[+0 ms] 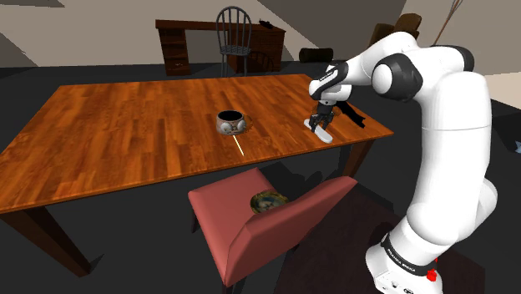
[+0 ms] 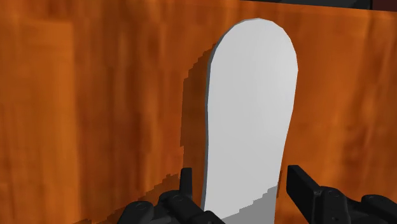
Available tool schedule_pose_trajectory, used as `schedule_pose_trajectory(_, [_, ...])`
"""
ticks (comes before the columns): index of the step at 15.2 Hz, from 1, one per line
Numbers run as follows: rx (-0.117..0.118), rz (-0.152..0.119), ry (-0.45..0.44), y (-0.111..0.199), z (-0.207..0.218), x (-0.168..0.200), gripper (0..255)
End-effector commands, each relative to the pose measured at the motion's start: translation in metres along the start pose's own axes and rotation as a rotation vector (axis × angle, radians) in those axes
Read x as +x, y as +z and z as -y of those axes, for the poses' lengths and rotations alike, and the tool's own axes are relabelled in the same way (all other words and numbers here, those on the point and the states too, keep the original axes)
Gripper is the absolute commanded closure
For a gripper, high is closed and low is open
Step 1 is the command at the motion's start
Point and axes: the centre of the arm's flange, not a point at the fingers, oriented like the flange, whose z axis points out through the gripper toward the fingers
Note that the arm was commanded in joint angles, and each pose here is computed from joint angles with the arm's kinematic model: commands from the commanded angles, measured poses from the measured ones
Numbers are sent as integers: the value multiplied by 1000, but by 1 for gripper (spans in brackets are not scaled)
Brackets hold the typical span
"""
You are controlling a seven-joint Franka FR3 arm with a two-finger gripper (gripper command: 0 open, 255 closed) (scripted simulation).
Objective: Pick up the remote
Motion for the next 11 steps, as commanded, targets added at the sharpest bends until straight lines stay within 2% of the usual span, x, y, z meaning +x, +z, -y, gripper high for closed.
schedule_pose_trajectory(1, [0, 1, -1, -5, 0, 0, 255])
schedule_pose_trajectory(11, [0, 1, -1, -58, -1, 0, 255])
